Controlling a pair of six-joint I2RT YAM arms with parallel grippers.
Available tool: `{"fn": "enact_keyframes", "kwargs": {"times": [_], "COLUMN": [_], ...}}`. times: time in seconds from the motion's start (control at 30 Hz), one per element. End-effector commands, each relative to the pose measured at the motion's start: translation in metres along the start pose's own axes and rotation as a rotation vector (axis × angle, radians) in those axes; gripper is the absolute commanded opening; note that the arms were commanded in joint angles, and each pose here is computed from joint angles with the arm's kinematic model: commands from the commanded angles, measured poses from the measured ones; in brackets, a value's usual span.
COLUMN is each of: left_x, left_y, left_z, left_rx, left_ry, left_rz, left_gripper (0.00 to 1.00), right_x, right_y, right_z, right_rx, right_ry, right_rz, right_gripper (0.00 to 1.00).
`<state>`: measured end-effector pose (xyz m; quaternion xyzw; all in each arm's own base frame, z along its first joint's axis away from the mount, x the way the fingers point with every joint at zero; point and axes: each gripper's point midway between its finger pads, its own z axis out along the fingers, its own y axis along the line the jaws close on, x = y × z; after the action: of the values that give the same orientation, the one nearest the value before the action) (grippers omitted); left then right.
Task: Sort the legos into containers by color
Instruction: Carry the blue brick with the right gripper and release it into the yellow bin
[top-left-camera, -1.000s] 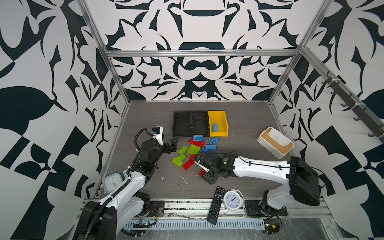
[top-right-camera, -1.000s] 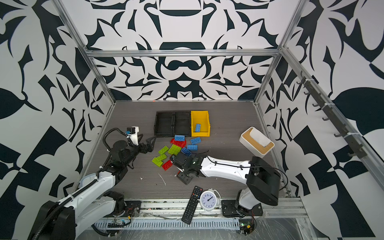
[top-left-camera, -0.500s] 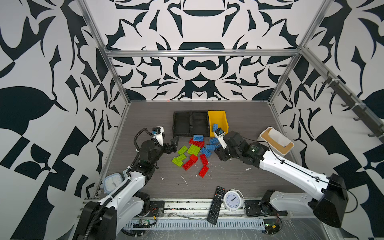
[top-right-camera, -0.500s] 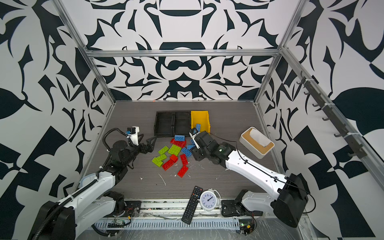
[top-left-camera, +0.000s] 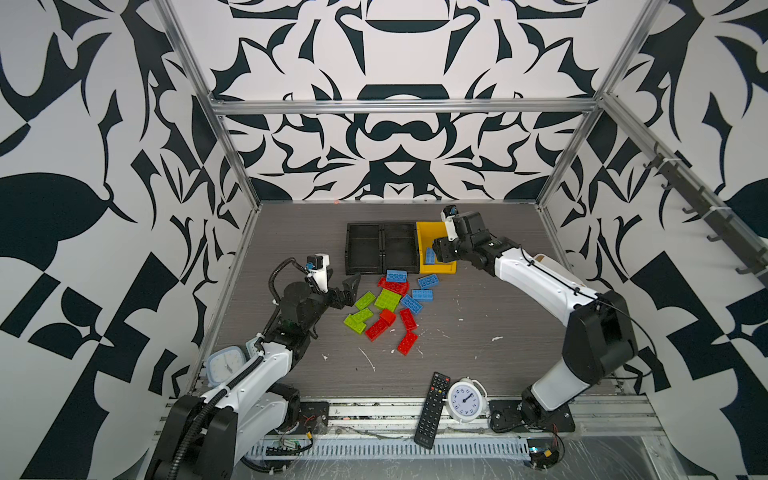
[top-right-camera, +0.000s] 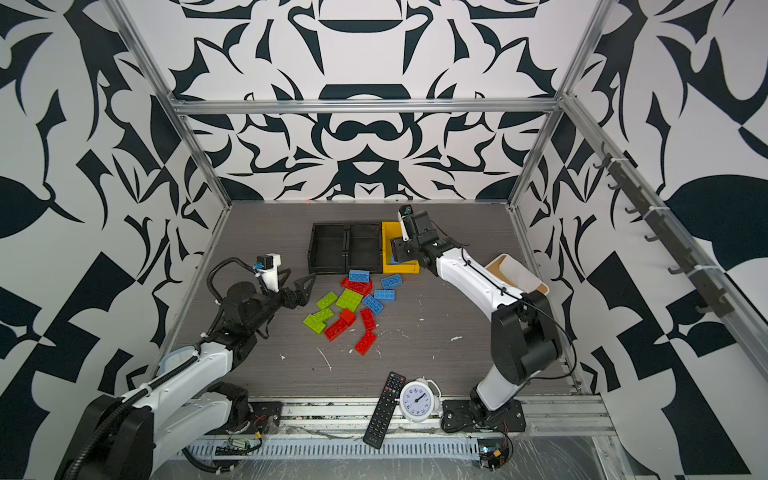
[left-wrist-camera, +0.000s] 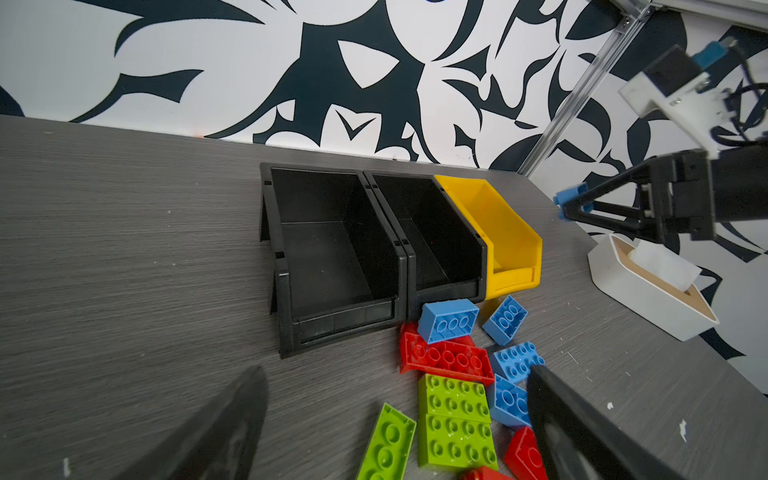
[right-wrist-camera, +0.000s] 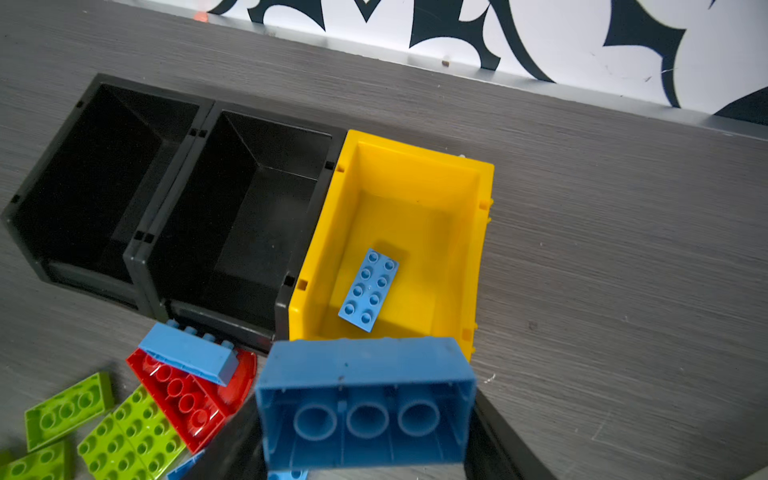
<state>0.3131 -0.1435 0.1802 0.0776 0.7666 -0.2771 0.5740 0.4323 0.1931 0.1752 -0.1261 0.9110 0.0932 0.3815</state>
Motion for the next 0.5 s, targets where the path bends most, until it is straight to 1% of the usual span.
{"fn": "enact_keyframes", "kwargs": {"times": [0.0,0.13,0.2,0.47], "left_x": [-0.003,-0.005,-0.005,-0.004], "left_y": [-0.002,0.000,-0.002,-0.001], "left_z": [-0.005,-0.006,-0.007,-0.006], "left_rx": [0.006,-0.004,0.004,0.001], "left_ry": [-0.025,-0.039,-0.039,-0.036], "left_rz": [-0.006,-0.009,-0.009,-0.011], "left_gripper": [1.00,0.99,0.99,0.99], "right_x": [-0.029,-0.023,-0.021,-0.015], "right_y": [0.003,-0.001,-0.001,-0.003], "right_z": [0.003,0.027,0.033,0.046], "right_rx": [-0.045,-0.048,-0.047,-0.038], "right_ry": [-0.053,0.004,0.019,0.037], "right_rz": [0.000,-0.001,-0.001,0.001], "right_gripper": [0.52,0.54,0.54,0.61]}}
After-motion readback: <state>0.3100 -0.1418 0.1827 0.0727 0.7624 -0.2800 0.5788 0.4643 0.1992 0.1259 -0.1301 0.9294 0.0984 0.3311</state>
